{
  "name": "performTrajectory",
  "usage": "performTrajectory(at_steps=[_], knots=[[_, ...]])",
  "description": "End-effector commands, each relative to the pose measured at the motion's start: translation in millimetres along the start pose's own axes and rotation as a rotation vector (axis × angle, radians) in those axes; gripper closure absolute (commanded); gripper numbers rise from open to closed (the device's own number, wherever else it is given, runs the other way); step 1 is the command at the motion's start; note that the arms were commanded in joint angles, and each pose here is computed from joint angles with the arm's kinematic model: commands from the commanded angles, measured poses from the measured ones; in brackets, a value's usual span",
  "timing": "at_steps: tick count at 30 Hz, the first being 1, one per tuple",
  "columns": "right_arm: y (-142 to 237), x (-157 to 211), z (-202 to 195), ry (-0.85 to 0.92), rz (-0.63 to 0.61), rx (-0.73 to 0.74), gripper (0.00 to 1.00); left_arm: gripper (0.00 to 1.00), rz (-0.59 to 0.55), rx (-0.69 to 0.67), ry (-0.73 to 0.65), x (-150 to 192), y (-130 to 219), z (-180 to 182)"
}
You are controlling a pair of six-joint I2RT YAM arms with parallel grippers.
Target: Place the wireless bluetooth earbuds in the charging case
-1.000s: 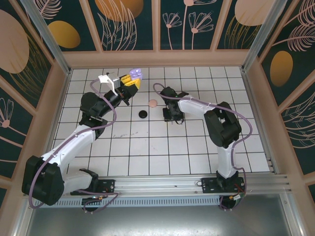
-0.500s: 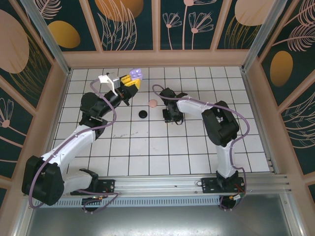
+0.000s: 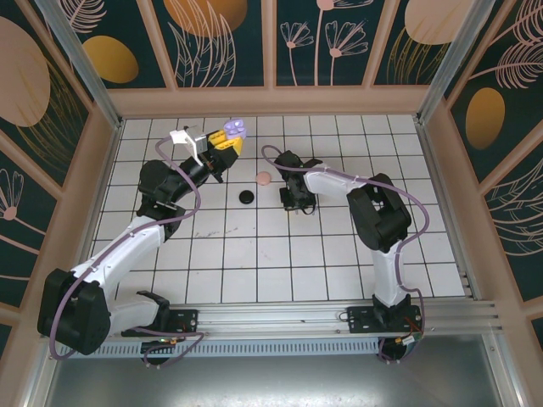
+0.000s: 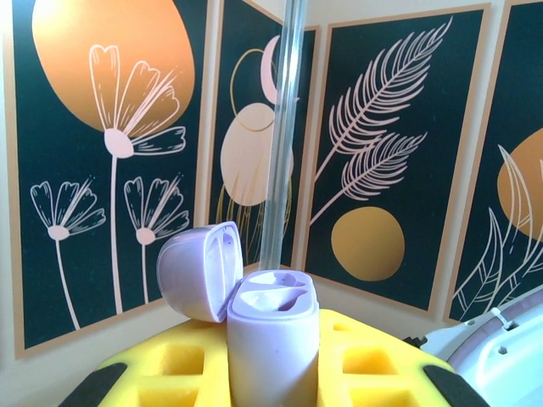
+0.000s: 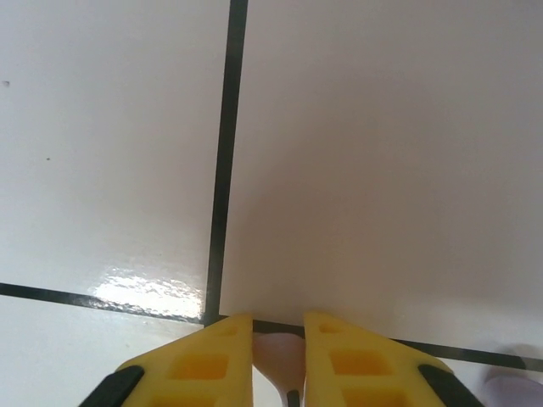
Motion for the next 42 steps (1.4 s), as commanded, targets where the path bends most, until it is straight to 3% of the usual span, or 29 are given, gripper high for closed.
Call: performTrajectory(at_steps=[1, 11, 23, 30, 36, 42], knots=[[5, -2, 1, 0.01, -0.015, 0.01, 0.84, 1.0, -0.034, 0.041, -0.019, -11, 3, -11], [89, -32, 5, -0.026, -0.218, -0.048, 0.87, 1.0, 0.001, 0.031, -0.062, -3, 3, -9], [272, -87, 14, -0.02, -0.658, -0.183, 0.87, 1.0, -0.001, 0.027, -0.229, 16, 10, -7], [365, -93, 30, 0.041, -0.905, -0.317, 0.87, 1.0, 0.015, -0.008, -0.384, 29, 6, -9], [409, -76, 59, 0.164, -1.064, -0.431, 0.86, 1.0, 0.006, 0.0, -0.43, 26, -1, -15], [426, -54, 88, 0.284, -1.153, -0.507, 0.86, 1.0, -0.004, 0.039, -0.431, 21, -9, -24]])
Point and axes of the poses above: each hand's point on the last joint's axis, 136 mm out from that joint toward the fingers, its own y axis back along the fingers, its own z axis along the line the jaws close on, x = y × z, the point moved 2 cm from there along y, back along the fingers, and after that the axes turned 7 degrees about y, right-handed, at the moved point
